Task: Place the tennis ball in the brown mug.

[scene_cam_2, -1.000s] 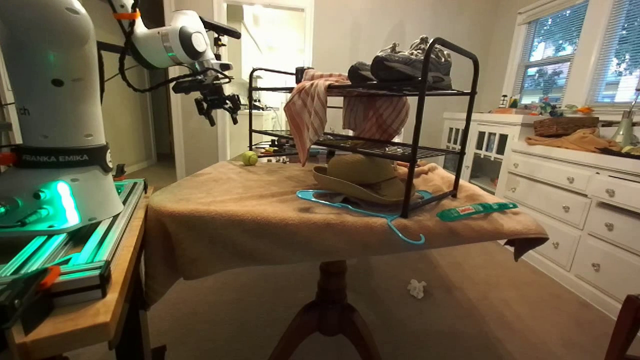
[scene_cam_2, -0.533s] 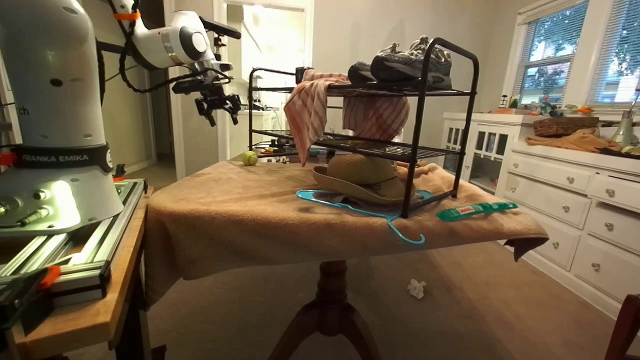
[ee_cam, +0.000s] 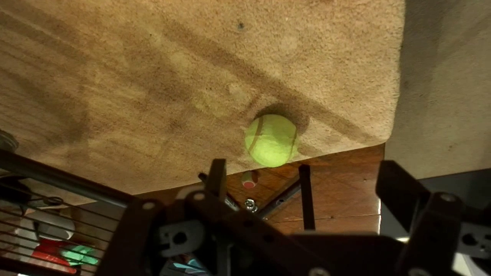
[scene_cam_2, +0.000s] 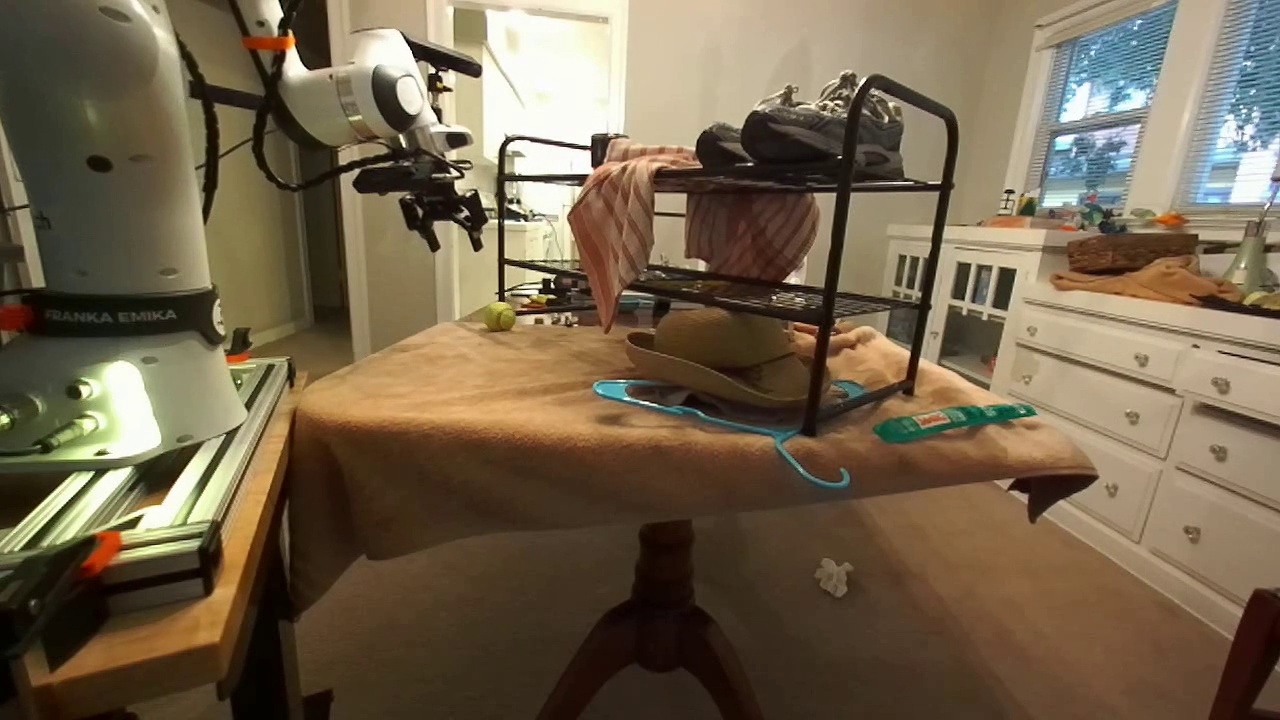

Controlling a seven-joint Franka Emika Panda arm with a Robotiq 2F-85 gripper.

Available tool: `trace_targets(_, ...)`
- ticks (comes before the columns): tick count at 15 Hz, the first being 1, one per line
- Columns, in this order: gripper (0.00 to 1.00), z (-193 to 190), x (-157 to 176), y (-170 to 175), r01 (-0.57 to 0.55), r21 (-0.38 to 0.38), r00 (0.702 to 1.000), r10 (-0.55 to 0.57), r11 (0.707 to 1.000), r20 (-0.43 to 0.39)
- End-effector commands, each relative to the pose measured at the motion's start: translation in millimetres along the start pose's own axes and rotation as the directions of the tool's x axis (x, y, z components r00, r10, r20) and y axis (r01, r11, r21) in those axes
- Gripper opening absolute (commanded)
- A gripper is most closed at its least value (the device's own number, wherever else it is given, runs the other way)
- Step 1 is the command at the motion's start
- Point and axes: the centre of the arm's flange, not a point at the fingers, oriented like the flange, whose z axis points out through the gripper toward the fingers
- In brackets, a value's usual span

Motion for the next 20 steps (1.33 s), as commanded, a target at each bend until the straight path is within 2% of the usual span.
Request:
trace_targets(1,1.0,49.1,10.9,-12.3,-0.022,0.039,1.0,0.022,0.999,-0.021)
trace_targets(10,1.0,85.1,28.3,-27.1,0.047,0.07,0.999,-0.047,0.996,-0.009)
trace_targets(20,1.0,121.0,32.4,-9.9,0.037,0.054,0.999,-0.038,0.998,0.026)
